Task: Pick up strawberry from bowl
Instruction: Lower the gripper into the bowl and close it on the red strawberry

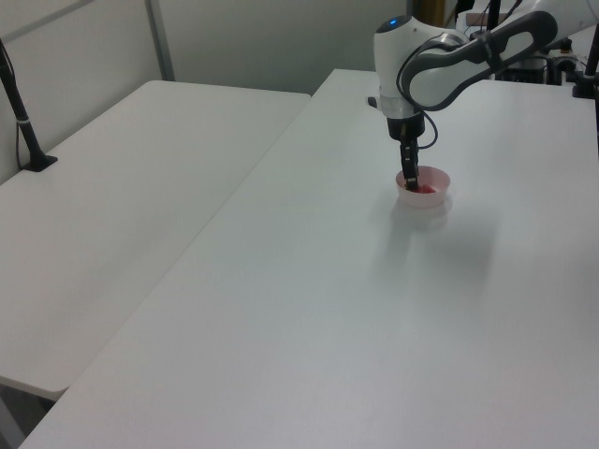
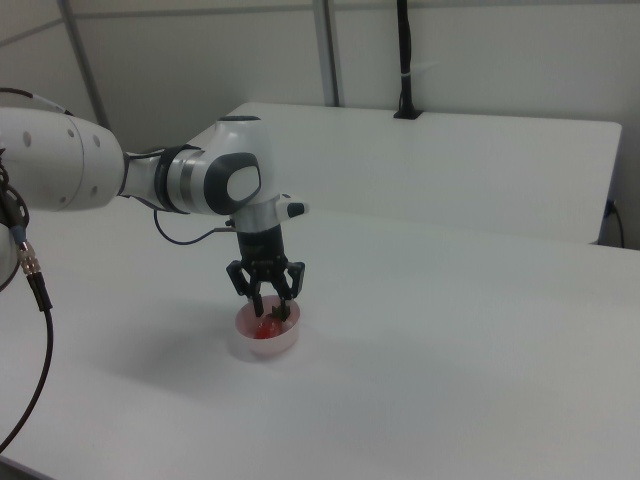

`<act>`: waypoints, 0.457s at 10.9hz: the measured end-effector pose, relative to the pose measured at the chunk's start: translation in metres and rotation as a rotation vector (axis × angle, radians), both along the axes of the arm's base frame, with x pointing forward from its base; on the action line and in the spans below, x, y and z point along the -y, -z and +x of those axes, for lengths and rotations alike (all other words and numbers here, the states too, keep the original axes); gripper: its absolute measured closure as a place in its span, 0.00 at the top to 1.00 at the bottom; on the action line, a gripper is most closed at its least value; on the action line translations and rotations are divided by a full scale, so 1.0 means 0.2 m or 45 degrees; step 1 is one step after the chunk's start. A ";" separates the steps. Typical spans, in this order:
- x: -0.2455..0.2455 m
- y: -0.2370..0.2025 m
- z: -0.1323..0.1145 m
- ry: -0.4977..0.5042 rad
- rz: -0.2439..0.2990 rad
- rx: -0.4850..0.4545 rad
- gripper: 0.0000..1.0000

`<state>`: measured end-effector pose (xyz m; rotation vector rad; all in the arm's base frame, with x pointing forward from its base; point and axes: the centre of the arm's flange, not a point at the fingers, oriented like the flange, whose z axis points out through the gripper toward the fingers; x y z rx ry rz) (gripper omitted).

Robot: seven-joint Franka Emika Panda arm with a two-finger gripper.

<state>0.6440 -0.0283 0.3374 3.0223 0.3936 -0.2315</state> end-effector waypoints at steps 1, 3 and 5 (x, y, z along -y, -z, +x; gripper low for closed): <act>0.00 0.03 -0.02 0.001 0.000 -0.017 0.54; 0.02 0.11 -0.06 0.015 0.001 -0.061 0.54; 0.06 0.13 -0.08 0.043 -0.001 -0.075 0.52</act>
